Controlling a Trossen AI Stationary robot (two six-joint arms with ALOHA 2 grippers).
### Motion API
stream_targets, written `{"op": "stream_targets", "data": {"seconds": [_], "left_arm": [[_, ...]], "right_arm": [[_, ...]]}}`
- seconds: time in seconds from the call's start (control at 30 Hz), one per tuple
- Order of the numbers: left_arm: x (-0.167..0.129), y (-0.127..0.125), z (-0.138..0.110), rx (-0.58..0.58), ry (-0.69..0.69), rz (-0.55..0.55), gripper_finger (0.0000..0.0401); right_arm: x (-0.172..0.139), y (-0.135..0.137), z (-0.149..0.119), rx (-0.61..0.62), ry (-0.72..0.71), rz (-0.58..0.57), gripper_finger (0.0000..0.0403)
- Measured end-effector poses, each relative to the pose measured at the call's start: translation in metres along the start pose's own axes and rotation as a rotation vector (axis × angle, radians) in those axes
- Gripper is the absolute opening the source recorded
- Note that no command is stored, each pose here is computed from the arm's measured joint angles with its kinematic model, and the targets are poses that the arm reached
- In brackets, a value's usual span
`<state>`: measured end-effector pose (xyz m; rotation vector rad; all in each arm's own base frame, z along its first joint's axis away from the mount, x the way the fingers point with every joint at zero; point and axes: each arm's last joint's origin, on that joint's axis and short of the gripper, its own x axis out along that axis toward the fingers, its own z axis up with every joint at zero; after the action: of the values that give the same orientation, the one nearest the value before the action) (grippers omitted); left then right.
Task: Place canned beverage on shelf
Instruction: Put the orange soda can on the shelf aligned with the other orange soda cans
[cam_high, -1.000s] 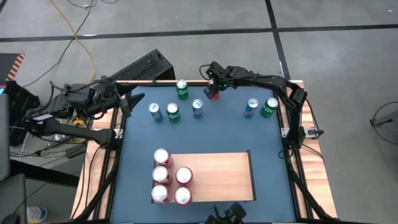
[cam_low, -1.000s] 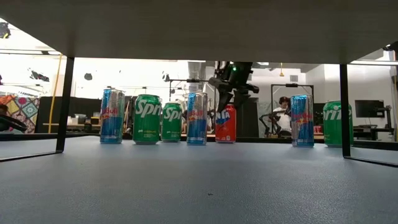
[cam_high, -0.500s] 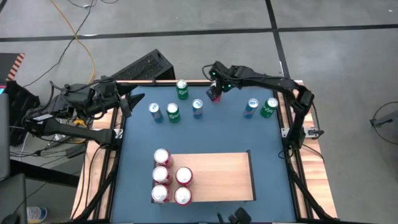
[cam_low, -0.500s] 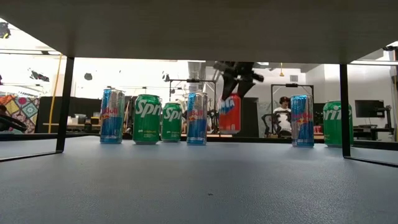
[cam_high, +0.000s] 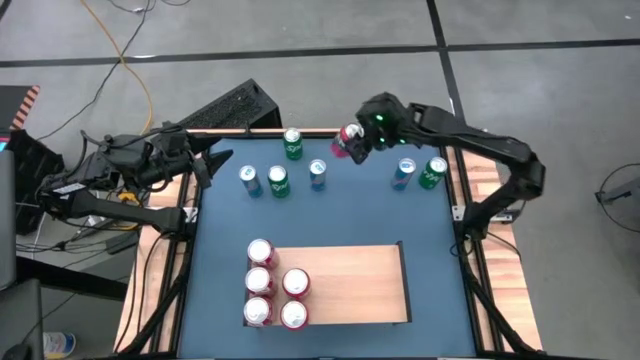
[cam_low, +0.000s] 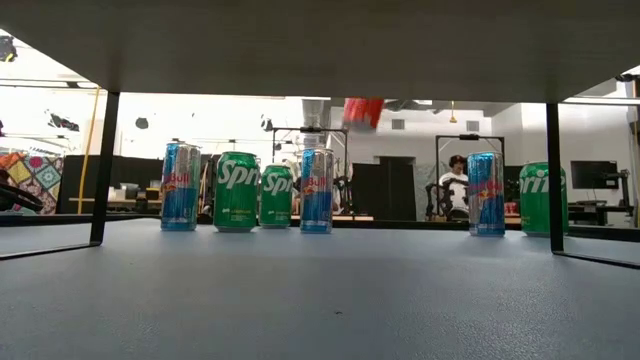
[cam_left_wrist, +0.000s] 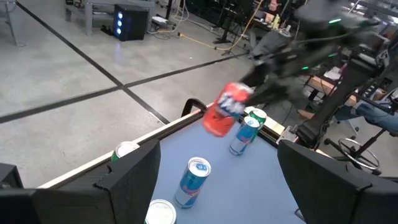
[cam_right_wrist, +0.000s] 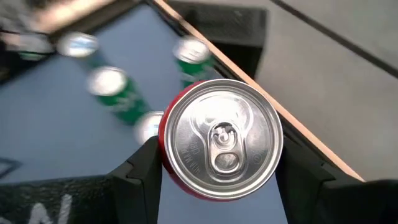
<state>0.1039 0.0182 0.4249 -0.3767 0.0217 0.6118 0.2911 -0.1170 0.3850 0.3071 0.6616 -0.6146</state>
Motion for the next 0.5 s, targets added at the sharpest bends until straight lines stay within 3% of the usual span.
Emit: {"op": "stream_targets", "data": {"seconds": [0.23,0.5], "left_arm": [[0.004,-0.002,-0.002,0.005,0.011,0.005,0.0309],[0.01,-0.005,-0.004,-0.039,0.026,0.013,0.0309]], "right_arm": [[-0.05,0.037,-0.008,-0.072,-0.098,0.157,0.0225],[-0.077,0.078,-0.025,-0.168,-0.124,0.314,0.0225]]}}
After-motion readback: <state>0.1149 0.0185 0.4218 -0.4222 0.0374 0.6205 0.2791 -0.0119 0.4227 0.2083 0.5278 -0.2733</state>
